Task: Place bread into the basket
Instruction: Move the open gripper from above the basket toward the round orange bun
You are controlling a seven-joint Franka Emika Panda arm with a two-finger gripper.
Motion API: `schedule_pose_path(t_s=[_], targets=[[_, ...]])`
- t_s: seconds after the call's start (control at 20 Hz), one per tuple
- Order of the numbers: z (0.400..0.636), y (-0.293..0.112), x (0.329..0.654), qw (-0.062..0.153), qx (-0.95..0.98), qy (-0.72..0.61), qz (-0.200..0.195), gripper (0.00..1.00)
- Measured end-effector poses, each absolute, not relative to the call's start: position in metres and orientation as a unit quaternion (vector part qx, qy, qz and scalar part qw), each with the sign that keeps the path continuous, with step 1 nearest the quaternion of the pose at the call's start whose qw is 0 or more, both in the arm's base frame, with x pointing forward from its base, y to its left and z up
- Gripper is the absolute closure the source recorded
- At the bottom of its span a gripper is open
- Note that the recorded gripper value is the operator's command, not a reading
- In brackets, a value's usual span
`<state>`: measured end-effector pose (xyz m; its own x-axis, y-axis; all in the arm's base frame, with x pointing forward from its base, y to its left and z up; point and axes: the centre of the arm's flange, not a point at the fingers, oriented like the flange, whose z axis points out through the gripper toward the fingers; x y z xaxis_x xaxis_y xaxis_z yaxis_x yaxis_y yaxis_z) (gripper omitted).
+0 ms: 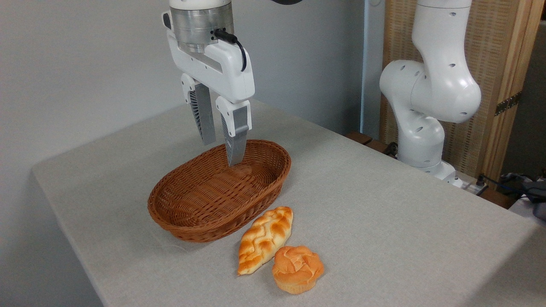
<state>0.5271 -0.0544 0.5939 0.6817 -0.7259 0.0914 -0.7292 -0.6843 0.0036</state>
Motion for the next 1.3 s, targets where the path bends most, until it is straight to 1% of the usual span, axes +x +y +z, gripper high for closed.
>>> schedule_pose_path(t_s=[0.95,1.1,1.3], targets=[[0.5939,-0.0546,0.5270,0.020,0.917,-0.397,0.041,0.00],[0.5928,-0.0549,0.5245,0.023,0.917,-0.398,0.032,0.00],[0.5972,-0.0520,0.5216,0.022,0.918,-0.396,0.034,0.00]])
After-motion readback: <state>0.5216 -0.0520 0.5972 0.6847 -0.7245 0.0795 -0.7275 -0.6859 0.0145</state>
